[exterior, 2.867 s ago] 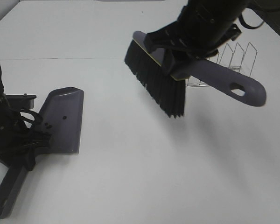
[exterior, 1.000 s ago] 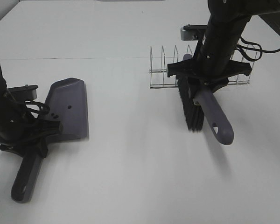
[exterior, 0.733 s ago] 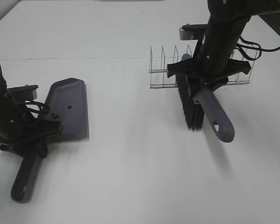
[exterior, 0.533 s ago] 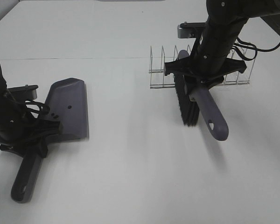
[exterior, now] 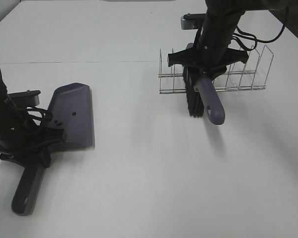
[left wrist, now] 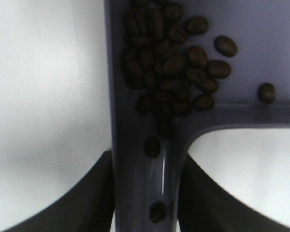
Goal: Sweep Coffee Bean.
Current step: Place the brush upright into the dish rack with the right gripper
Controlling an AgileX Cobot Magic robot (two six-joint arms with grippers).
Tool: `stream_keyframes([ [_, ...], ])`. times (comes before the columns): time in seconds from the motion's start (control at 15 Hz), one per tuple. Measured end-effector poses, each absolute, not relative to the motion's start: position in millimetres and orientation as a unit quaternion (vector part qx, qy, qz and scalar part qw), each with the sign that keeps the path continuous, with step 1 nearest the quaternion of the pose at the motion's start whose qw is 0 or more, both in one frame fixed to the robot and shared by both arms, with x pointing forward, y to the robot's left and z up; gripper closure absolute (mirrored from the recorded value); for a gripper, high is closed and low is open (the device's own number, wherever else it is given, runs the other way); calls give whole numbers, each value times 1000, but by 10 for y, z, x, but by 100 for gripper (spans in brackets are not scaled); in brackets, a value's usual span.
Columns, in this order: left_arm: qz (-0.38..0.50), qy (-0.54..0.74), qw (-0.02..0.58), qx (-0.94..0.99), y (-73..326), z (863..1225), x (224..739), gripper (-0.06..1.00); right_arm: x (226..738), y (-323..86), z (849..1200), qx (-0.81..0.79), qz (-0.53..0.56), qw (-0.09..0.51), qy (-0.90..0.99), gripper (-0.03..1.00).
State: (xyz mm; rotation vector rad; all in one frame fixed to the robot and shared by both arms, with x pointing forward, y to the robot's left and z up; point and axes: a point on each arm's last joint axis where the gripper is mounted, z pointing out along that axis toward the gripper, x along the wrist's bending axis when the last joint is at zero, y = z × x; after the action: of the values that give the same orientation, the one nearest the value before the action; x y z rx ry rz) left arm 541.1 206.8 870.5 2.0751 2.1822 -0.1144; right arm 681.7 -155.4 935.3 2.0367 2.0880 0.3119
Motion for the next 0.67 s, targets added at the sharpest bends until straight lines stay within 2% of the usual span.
stream_keyframes([
  [0.67, -38, 723, 64, 687, 2067, 8705, 5411, 61, 7039, -1550, 9308, 680, 115, 131, 712, 68],
])
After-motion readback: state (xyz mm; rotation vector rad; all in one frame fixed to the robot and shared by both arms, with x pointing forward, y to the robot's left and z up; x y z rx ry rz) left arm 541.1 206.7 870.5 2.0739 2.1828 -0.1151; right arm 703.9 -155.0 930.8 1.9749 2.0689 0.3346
